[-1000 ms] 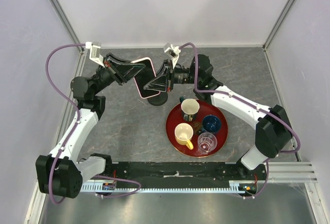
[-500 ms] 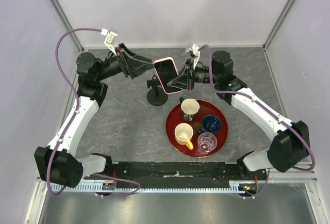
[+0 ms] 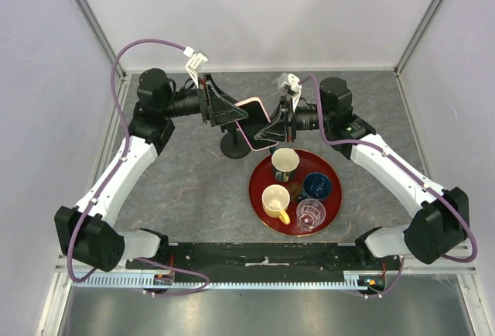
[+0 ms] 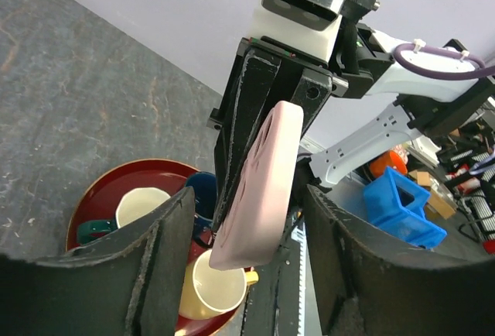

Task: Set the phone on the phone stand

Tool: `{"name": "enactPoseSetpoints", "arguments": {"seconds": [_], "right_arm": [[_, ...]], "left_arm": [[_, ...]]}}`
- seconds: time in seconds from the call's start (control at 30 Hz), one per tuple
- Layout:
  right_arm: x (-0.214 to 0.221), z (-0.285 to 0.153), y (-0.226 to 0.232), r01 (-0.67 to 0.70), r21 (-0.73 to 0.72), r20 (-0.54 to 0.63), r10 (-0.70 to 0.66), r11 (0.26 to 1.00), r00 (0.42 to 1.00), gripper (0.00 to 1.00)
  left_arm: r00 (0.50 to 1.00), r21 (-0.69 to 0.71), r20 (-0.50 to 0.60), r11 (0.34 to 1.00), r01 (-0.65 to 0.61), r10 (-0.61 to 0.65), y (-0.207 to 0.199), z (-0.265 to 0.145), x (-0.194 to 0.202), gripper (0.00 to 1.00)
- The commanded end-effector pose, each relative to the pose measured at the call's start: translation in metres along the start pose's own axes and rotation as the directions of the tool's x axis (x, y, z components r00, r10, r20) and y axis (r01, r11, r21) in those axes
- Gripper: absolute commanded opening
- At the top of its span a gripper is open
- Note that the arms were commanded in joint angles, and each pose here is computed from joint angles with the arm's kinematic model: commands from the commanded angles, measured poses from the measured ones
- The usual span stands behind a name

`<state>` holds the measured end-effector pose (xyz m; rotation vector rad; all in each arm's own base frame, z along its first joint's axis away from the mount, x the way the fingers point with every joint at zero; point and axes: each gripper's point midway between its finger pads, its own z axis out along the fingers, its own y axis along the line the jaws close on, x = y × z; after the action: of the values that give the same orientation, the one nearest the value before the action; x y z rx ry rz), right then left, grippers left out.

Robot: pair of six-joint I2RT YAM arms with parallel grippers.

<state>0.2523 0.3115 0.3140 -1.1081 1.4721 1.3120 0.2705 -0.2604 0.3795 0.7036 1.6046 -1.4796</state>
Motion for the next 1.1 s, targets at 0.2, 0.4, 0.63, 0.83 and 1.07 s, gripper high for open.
{"name": "enactPoseSetpoints", "arguments": {"seconds": [0.2,0.4,0.63,0.83,1.07], "right_arm": [[-0.021,-0.002,0.016,0.112,-0.065,0.045,-0.11,0.992,0.993,0.0],[-0.021,0.0,0.015,0.107,-0.069,0.043,-0.104,0.992,0.994,0.0],[-0.021,0.004,0.015,0.096,-0.072,0.042,-0.094,0.993,0.995,0.0],[-0.021,0.009,0.013,0.085,-0.063,0.039,-0.083,0.994,0.996,0.0],[-0.028,0.007,-0.003,0.08,0.045,0.051,-0.082,0.996,0.995,0.37]], "left_arm": [[0.995,0.068,-0.051,0.995,-0.076,0.08,-0.018,0.007,0.002,0.49],[0.995,0.078,-0.059,0.994,-0.077,0.082,-0.02,0.01,0.005,0.49],[0.994,0.085,-0.059,0.993,-0.084,0.089,-0.025,0.012,0.006,0.49],[0.993,0.066,-0.057,0.993,-0.099,0.103,-0.025,0.016,0.008,0.36],[0.986,-0.103,-0.006,0.98,-0.168,0.168,-0.012,0.008,-0.006,0.02]]}}
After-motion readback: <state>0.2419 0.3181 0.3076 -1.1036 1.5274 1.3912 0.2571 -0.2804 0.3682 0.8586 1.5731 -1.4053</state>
